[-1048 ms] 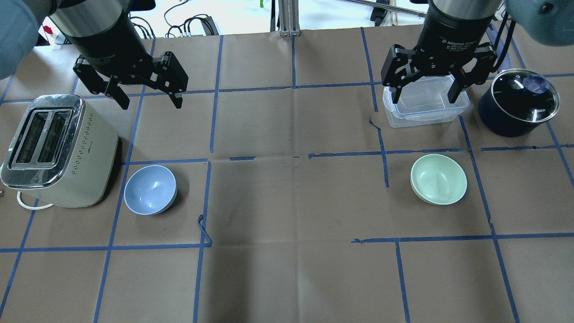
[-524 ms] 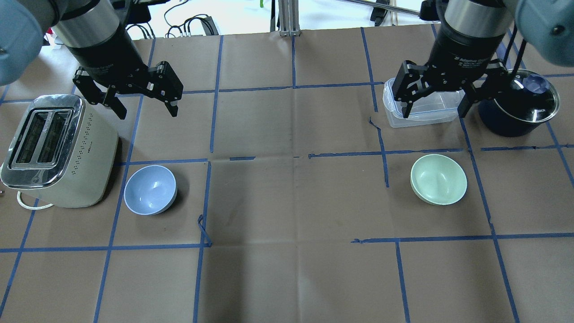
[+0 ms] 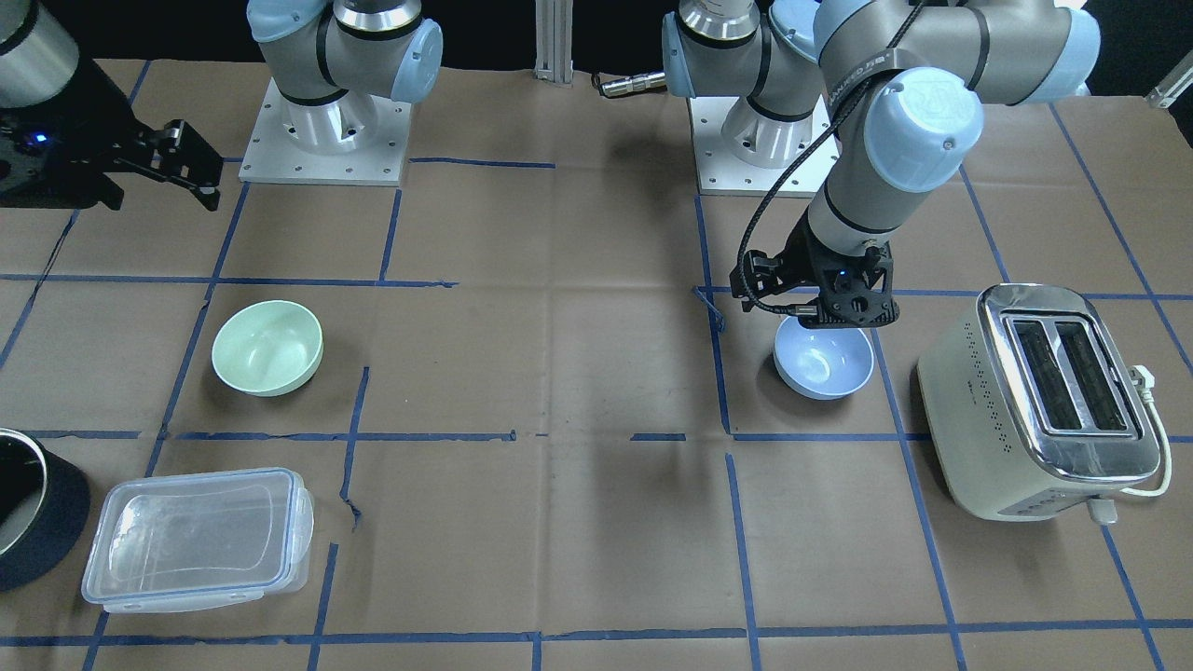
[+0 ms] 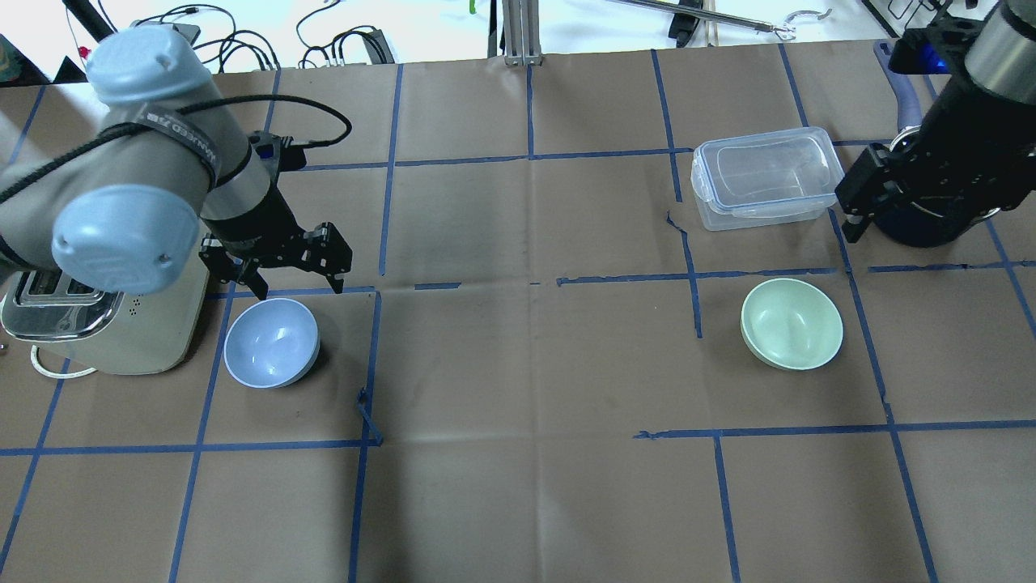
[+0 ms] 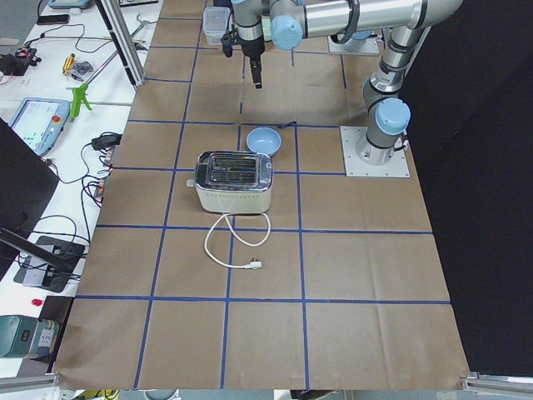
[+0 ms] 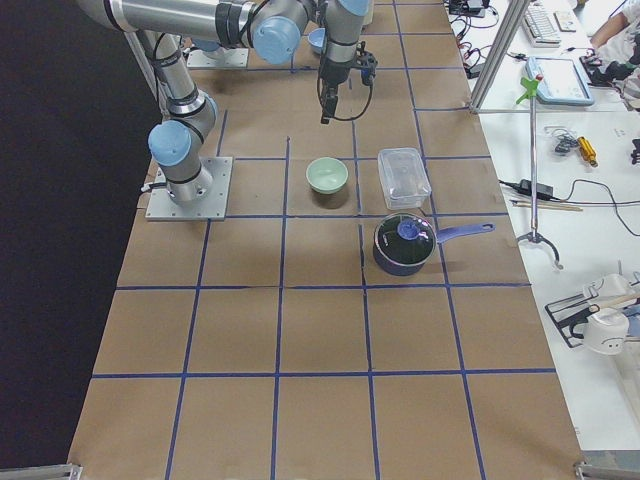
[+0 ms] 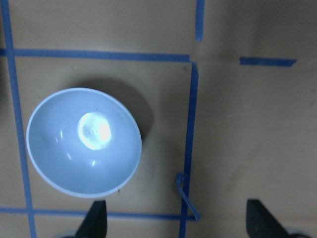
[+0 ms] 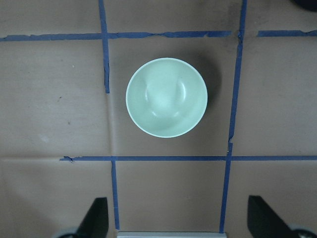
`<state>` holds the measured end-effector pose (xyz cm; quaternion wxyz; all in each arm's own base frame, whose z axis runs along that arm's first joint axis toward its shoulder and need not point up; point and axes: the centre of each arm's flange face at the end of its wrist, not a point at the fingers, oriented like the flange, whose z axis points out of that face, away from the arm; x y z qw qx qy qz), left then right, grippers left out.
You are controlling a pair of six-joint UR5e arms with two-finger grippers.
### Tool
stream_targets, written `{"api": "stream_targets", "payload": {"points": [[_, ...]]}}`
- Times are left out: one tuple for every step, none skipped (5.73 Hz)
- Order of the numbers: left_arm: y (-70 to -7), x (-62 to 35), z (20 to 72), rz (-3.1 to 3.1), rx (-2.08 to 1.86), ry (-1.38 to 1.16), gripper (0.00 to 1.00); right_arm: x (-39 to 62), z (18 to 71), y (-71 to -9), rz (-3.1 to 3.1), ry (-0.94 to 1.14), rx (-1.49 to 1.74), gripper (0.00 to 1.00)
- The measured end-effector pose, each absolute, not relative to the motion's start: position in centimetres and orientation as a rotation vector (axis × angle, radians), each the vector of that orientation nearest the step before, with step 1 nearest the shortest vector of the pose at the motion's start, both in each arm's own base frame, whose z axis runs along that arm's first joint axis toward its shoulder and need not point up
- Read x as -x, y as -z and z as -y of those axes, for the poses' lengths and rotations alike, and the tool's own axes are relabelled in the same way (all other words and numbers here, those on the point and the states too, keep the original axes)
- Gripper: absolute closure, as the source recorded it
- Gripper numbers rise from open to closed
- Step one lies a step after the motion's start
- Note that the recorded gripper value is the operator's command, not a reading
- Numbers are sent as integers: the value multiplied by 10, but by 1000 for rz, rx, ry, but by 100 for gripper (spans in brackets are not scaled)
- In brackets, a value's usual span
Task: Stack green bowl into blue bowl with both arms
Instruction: 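Lower left gripper onto blue bowl rim while right gripper nears green bowl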
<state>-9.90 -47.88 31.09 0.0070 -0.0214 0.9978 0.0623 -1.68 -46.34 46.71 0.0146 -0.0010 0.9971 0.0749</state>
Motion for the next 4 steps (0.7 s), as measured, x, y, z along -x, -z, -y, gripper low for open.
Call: {"api": "stream_targets", "payload": {"points": [[-268,95,469,-3098,36,-181,7,51,458,-458,-3091,-235,14,2],[-238,93,465,-3085,-9,-192,16,67,455,-442,-3092,-231,26,0],[-219,91,466,-3069,-37,-211,57,72,454,-425,-3104,-214,39,0],[-208,88,471,-3053,-78,-211,99,71,451,-404,-3109,-203,37,0]]}}
